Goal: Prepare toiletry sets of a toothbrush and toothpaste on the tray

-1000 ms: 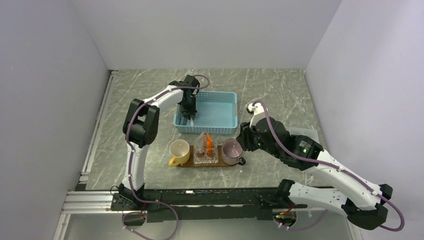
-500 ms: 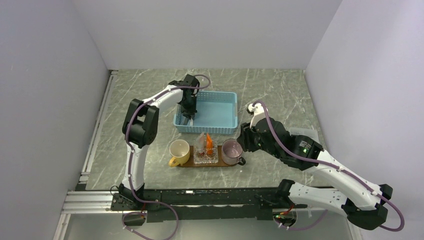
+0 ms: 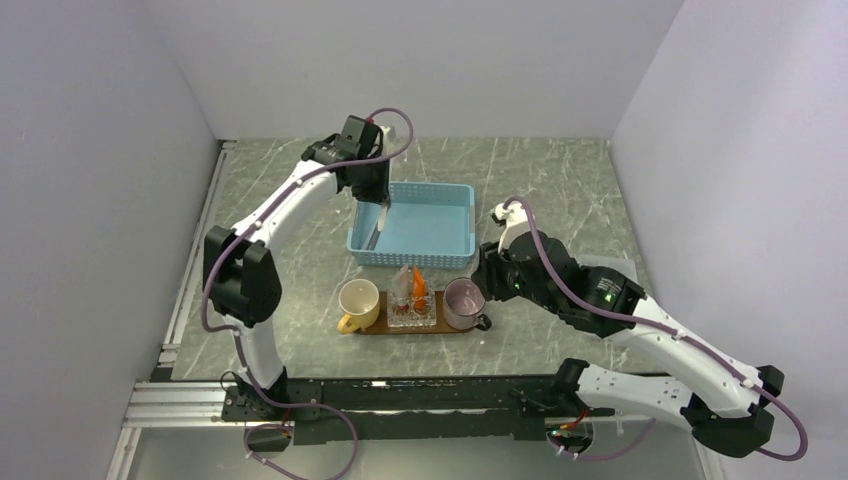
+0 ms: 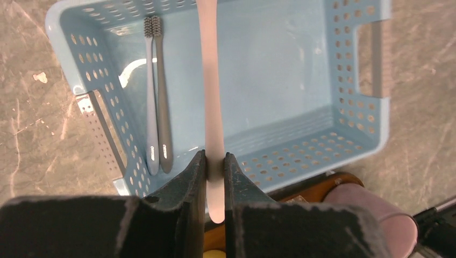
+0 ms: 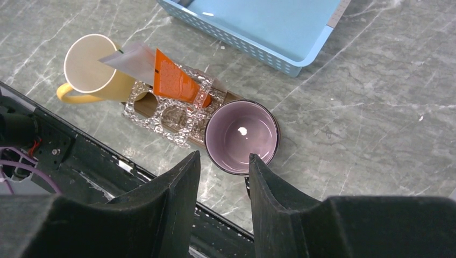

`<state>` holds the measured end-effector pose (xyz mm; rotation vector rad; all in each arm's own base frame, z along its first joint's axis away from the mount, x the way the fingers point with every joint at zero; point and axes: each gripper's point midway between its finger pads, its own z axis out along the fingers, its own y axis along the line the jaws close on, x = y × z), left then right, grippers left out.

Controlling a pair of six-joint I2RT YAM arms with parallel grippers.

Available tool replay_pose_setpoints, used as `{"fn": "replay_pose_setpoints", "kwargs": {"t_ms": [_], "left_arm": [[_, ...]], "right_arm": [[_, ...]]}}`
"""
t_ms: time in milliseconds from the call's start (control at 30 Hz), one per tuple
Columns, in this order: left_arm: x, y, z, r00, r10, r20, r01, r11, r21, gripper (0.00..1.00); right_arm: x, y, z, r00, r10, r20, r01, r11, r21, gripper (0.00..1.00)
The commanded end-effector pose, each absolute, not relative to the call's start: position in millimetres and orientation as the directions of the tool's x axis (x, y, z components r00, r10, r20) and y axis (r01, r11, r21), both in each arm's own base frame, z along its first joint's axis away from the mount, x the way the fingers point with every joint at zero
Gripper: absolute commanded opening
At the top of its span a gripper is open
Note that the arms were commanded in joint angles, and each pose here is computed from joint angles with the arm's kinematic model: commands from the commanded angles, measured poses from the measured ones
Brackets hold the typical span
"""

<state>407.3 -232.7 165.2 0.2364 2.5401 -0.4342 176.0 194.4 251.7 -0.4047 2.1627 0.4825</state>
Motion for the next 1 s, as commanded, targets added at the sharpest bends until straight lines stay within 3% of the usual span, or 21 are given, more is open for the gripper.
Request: {"fn": "replay_pose_setpoints", "kwargs": {"t_ms": [0,433,967], "left_arm": [[391.5,-239.1,214.8,-0.771,0.136,-0.623,0.382,0.88,-0.281,0.0],[290.7,-231.8,269.9,-0.688,0.243,-0.684,0.613,0.7,-0.368,0.0],[153.2,-242.1,293.1,-0.636,0.242,-0.733,0.771,0.244,-0.588,0.0]], "right_arm": [[177.7,200.8,277.3,-0.554,-0.062,-0.83,-0.457,0.856,0.242,0.41],[174.0,226.9,321.2,-0.483,-0.107,-0.869,-0.603,0.761,0.241,0.46],[145.9,269.7,377.0,-0.214,-0.153,-0.965,-0.889,0.439,0.128,0.55]]}}
